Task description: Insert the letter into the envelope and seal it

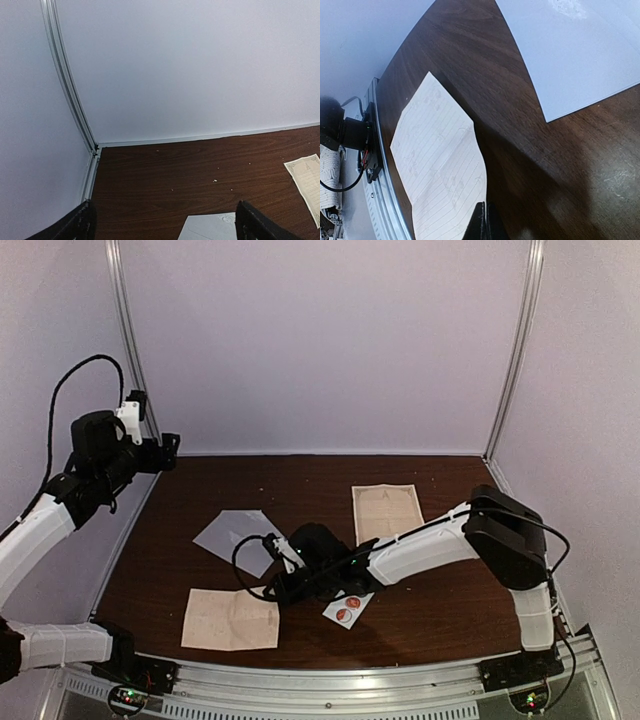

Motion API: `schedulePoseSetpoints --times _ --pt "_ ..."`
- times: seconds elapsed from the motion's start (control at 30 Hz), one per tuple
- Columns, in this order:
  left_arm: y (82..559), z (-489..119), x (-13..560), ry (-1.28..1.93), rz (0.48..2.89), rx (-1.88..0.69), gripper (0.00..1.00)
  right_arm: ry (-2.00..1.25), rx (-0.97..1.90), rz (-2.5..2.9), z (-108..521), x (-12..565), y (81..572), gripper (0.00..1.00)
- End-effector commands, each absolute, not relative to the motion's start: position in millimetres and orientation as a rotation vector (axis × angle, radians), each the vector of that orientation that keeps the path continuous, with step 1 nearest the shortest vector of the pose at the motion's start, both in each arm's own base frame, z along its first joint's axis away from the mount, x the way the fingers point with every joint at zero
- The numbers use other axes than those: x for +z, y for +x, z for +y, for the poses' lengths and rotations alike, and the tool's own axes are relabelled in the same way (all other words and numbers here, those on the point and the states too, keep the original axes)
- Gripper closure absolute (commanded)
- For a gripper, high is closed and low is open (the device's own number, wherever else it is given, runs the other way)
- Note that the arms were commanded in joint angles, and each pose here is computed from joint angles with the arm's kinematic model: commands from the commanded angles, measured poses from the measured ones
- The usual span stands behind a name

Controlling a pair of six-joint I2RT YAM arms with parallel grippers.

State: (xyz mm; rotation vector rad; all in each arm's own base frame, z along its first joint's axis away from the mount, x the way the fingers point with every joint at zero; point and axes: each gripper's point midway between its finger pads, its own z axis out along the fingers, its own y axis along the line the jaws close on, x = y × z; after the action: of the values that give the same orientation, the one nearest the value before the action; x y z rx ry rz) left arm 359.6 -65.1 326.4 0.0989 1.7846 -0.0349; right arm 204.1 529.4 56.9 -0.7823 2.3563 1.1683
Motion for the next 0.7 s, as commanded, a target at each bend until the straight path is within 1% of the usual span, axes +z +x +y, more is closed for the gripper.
schedulePoseSetpoints --times 0.0,0.2,0.3,0.4,0.5,0.6,0.67 --pt "359 -63 336 0.090 1.717 -0.033 0.02 -0.649 1.121 2.192 505 118 243 1.00" --pt "357 -90 362 0.173 1.635 -0.197 0.02 -0.511 0.913 2.086 414 183 302 1.00" --pt "363 -118 377 0.248 1.620 -0.329 0.02 -0.456 0.744 2.074 364 205 328 1.00" --pt "365 -157 393 0.334 1.599 -0.448 0.02 -0.417 0.634 2.072 324 225 347 1.00" --pt "361 -206 398 0.464 1.582 -0.564 0.02 -0.424 0.599 2.049 304 248 356 1.00" --pt "356 -239 371 0.589 1.603 -0.712 0.02 -0.521 0.614 2.051 308 261 350 1.00" --pt "352 -251 343 0.651 1.639 -0.774 0.02 -0.600 0.656 2.050 317 268 342 1.00"
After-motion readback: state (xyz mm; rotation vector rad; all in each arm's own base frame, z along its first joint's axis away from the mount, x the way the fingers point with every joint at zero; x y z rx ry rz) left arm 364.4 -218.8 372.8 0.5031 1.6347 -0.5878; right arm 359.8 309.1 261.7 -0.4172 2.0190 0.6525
